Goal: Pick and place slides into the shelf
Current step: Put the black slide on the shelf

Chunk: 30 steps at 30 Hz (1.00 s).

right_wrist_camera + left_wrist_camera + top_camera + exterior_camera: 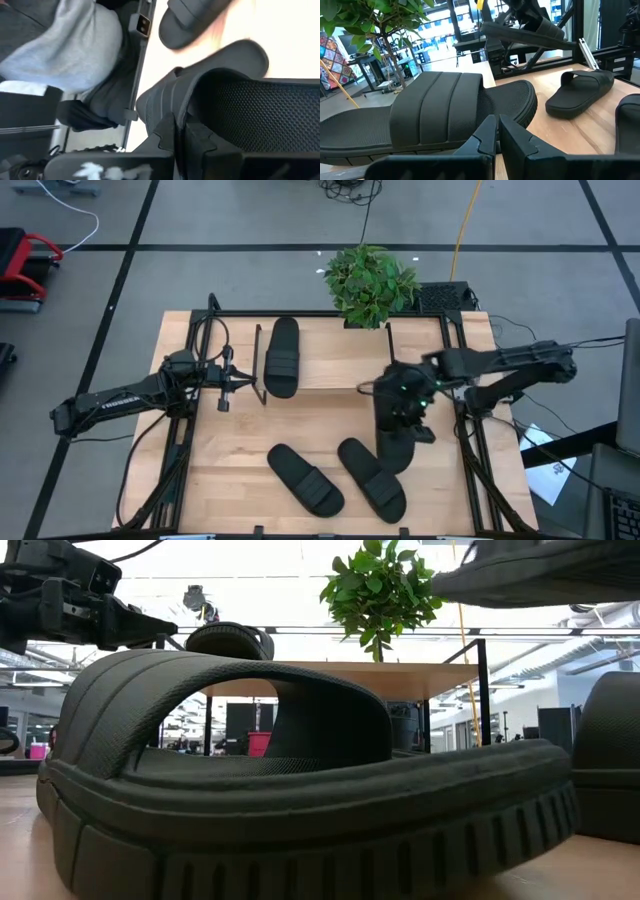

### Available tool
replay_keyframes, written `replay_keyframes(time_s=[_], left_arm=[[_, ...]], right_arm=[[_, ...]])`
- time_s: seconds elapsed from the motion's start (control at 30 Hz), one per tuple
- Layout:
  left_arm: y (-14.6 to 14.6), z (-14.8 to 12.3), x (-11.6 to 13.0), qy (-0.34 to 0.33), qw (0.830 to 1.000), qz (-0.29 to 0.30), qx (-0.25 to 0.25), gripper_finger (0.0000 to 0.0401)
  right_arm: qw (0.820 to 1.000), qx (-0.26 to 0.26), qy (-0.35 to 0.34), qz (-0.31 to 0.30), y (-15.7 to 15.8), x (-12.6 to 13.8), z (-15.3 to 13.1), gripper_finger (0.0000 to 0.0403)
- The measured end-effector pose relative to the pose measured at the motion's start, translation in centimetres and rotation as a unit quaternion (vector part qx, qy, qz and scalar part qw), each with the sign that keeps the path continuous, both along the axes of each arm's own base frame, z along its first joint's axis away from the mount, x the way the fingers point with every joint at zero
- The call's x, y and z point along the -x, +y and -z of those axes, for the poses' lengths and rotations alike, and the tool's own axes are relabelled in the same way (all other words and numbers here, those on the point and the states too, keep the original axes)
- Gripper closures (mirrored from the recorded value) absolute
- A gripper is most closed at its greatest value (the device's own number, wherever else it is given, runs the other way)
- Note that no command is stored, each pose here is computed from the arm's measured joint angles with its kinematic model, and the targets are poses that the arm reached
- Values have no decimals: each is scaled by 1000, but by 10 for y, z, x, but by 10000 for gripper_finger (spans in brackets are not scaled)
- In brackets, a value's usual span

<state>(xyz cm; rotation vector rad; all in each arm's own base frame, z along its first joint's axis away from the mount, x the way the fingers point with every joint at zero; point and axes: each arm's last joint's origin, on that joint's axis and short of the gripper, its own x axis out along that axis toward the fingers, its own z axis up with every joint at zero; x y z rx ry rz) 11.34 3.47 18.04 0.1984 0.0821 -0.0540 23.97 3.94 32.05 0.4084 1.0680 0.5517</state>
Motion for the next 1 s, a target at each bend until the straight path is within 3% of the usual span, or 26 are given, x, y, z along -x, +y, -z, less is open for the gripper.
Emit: replay_keyframes(time_s=[0.2,0.4,0.67,1.0], left_arm=[[0,0,0,1,1000,0,-1,375],[0,0,0,1,1000,1,-8,375],[0,0,0,1,1000,1,-8,375],[0,0,0,2,1000,2,-7,375]], right_arm=[[999,-43,-20,0,-23,-20,-8,402],[997,-69,6,29,-43,-36,-7,402],[996,-61,45,46,-62,-51,13,402],[993,-16,47,106,-92,-50,18,401]])
